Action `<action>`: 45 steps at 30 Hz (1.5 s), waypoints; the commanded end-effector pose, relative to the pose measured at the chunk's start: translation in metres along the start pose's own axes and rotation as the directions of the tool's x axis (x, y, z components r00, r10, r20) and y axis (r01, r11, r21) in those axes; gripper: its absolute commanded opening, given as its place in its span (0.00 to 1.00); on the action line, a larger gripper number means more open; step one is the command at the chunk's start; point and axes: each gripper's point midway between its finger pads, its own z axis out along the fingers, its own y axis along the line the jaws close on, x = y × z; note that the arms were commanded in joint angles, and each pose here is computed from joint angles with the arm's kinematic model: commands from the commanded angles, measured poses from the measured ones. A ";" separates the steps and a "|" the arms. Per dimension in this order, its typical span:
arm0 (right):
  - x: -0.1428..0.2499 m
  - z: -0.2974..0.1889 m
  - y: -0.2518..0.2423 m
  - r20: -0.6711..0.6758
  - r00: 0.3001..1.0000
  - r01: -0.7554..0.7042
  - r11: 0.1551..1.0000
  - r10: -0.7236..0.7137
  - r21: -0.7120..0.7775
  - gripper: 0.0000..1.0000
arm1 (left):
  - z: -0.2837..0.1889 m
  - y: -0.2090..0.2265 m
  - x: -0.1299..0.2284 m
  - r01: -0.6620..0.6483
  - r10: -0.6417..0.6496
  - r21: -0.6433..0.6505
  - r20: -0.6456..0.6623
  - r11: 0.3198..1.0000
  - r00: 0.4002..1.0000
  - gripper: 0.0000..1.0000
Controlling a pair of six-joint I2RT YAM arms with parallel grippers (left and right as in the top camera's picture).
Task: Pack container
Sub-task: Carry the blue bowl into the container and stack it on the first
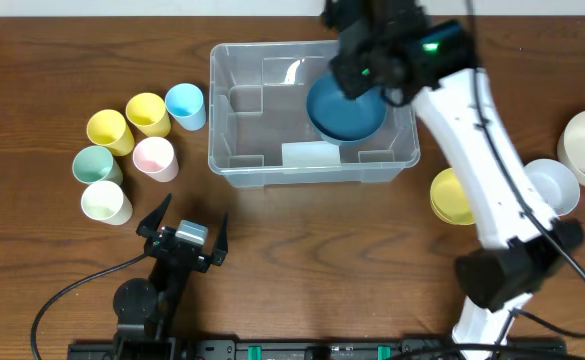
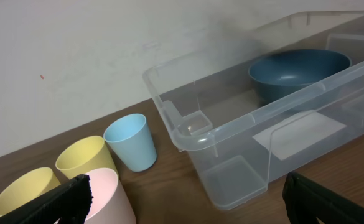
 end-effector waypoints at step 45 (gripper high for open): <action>0.028 -0.067 -0.106 -0.007 0.946 -0.312 0.918 0.323 0.243 0.61 | 0.001 -0.004 0.016 0.020 -0.019 0.016 -0.042 1.000 0.999 0.98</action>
